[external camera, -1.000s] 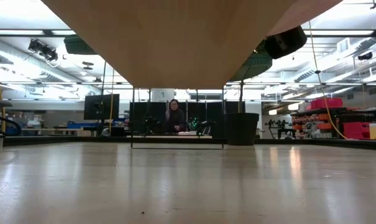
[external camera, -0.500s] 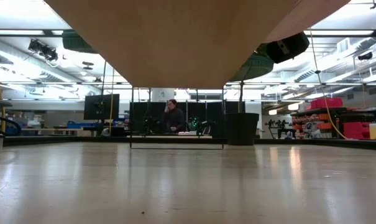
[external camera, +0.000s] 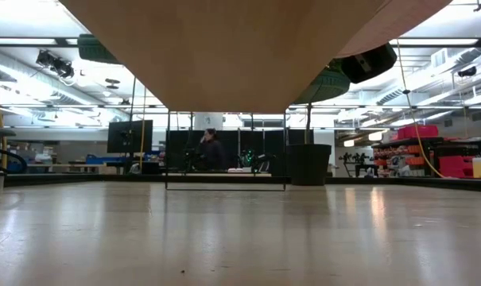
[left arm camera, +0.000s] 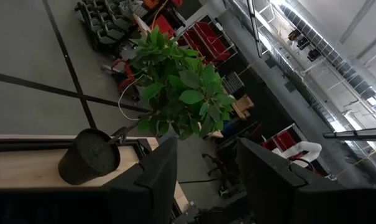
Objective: Pick and place slides into the shelf
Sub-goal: Put the green slide on the shelf
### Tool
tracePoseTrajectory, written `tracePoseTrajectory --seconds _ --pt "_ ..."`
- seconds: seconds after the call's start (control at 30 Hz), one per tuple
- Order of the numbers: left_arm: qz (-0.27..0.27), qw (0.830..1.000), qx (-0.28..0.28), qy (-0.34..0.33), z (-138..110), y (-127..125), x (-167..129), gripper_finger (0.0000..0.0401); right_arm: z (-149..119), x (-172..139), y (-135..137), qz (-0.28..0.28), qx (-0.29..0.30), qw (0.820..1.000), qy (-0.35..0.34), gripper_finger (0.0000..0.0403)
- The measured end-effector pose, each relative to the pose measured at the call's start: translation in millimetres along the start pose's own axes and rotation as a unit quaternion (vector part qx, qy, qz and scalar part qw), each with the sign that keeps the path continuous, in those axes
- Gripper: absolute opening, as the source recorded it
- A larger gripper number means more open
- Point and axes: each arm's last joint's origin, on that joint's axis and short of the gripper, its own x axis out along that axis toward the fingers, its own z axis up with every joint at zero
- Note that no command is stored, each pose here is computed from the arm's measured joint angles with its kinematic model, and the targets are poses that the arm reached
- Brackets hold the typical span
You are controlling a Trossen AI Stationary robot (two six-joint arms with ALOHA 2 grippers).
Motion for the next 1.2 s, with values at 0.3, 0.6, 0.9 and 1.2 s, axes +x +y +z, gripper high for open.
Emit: tracePoseTrajectory --seconds 0.3,0.6,0.9,1.2 --pt "0.001 1.0 0.002 0.001 0 0 0 0.0172 -3 -1 0 -0.004 0.005 1.0 0.002 0.013" --pt "0.002 1.0 0.007 0.002 0 0 0 0.0172 -7 -11 -2 -0.019 0.012 1.0 -0.012 0.0161" --pt "0.002 1.0 0.007 0.002 0 0 0 0.0172 -17 -42 -3 -0.027 0.011 0.999 -0.031 0.0144" --pt "0.0 1.0 0.006 0.005 -1 0 0 0.0172 -26 -86 27 0.038 -0.083 0.988 -0.122 0.0117"
